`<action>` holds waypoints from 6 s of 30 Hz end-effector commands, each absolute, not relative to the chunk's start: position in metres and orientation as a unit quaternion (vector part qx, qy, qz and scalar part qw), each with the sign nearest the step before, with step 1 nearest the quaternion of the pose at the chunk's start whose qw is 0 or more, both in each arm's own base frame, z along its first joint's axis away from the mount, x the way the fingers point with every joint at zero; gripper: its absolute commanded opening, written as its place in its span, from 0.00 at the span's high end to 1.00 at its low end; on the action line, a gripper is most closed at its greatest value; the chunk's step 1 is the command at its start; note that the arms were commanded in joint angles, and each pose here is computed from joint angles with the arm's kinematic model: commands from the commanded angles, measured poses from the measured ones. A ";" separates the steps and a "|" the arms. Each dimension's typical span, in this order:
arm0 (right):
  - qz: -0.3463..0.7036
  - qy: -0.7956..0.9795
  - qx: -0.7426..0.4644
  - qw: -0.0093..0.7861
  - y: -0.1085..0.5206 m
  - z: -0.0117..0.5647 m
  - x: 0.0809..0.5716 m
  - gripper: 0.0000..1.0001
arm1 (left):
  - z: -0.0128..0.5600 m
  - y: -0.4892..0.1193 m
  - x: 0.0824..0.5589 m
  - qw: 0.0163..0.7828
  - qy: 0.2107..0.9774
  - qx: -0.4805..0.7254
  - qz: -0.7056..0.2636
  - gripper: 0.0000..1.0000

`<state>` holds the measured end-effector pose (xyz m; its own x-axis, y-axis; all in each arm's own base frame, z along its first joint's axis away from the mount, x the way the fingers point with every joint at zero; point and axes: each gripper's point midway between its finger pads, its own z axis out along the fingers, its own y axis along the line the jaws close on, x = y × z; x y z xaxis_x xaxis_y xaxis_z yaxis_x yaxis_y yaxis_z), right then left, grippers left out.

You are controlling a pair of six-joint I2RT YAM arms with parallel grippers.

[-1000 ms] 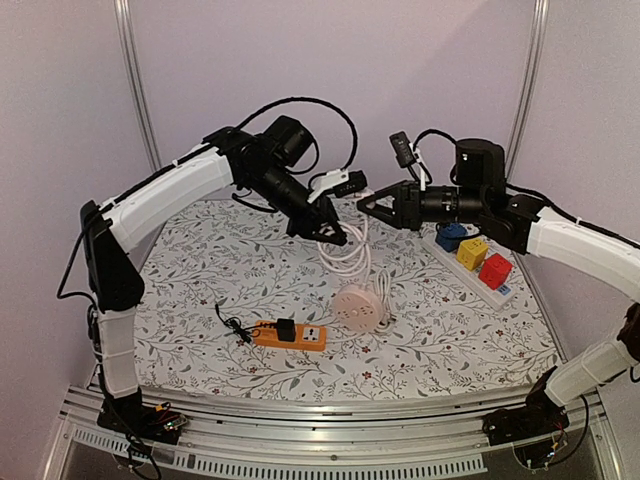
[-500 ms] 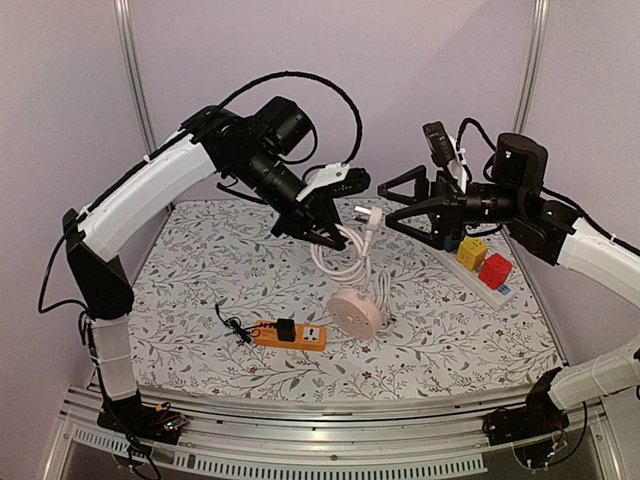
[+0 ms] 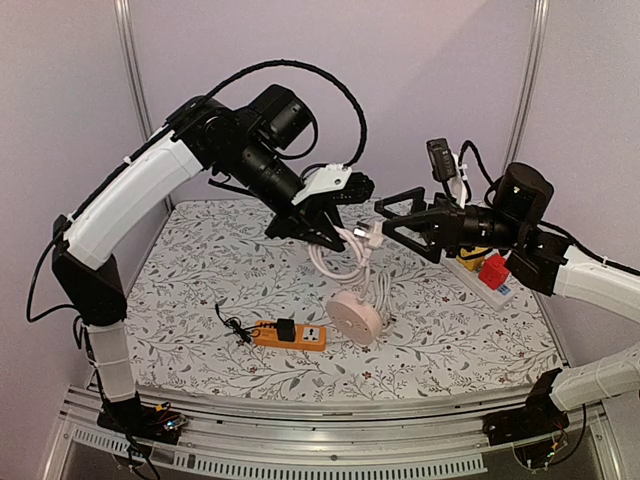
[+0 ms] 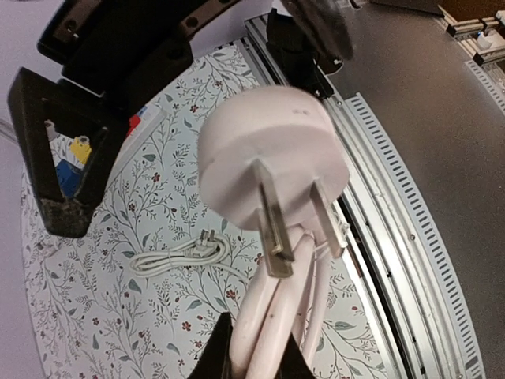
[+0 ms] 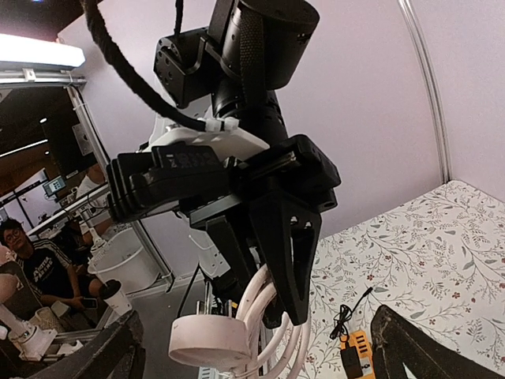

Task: Insert the plug

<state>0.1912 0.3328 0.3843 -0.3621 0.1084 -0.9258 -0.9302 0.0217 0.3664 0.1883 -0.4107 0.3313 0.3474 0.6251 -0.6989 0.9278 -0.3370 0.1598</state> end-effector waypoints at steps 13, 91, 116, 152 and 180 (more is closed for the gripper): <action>0.608 0.533 -0.363 0.463 0.340 0.395 0.169 0.21 | 0.347 -0.408 0.178 0.284 0.495 0.771 -0.283 1.00; 0.221 0.812 -0.158 0.516 0.184 0.366 0.228 1.00 | 0.015 -0.241 0.234 0.080 0.771 0.629 -0.067 0.71; 0.104 0.943 -0.181 0.259 0.222 0.222 0.245 1.00 | 0.042 -0.284 0.168 0.000 0.763 0.620 -0.182 0.00; 0.139 0.952 -0.267 0.050 0.410 0.058 0.239 1.00 | 0.092 -0.250 0.222 0.096 0.794 0.549 -0.245 0.00; 0.087 0.944 -0.317 0.033 0.414 0.052 0.233 1.00 | 0.090 -0.247 0.222 0.094 0.796 0.548 -0.238 0.00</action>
<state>0.2270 0.4132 0.0582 -0.8052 -0.5831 -0.1077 -0.5925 0.7843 0.1837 0.2204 -0.2501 0.0954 -0.3624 0.8338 -0.4165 0.9260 0.2713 -0.2625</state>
